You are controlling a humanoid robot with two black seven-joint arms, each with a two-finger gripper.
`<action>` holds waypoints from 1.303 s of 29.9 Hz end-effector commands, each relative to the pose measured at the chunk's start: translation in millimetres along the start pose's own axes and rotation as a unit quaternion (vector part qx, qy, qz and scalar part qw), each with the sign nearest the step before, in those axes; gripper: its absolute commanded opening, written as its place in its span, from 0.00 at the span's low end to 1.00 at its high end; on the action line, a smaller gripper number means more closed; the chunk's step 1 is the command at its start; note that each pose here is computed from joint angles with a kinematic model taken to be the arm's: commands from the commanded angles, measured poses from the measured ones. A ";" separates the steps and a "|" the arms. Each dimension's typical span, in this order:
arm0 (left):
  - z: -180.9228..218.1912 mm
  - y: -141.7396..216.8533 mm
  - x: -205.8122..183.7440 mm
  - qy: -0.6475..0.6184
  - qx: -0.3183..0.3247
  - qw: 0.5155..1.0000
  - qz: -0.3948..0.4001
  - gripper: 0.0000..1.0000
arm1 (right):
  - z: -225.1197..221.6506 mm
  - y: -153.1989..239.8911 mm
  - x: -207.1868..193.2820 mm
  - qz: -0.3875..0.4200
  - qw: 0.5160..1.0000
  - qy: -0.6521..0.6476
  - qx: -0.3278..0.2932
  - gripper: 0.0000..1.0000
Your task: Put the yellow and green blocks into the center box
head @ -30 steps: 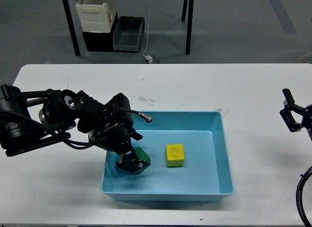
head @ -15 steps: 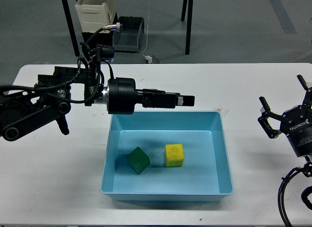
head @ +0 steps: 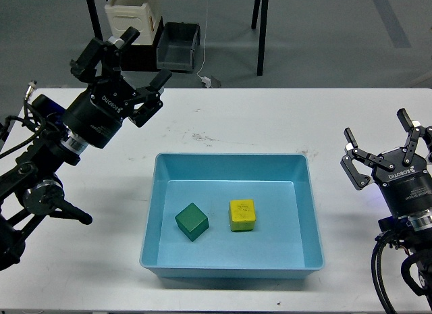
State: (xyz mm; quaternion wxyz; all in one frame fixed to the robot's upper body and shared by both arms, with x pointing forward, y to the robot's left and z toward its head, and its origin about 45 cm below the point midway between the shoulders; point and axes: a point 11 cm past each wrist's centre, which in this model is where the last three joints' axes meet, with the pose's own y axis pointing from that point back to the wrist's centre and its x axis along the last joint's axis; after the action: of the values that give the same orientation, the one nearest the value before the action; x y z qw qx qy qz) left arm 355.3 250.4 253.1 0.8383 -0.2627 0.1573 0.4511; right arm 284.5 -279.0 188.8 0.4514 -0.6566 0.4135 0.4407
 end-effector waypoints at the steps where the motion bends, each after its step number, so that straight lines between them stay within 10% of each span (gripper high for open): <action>1: -18.0 15.6 21.8 0.092 0.023 0.988 0.124 1.00 | -0.4 12.2 4.5 0.009 0.999 -0.047 0.027 1.00; 11: -35.7 50.4 20.3 0.365 -0.099 0.903 0.203 1.00 | 10.4 45.2 21.4 0.046 0.993 -0.087 0.059 1.00; 39: -72.3 106.8 3.9 0.426 -0.155 0.863 0.224 1.00 | 4.8 84.6 41.1 0.118 0.985 -0.093 0.084 1.00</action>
State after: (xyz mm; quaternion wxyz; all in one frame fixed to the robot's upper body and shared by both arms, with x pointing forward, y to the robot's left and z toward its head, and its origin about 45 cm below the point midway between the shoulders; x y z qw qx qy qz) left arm 268.2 260.2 163.1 0.5205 -0.5113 0.4797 0.4873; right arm 215.1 -301.6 130.3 0.4884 -0.5208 0.4779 0.5116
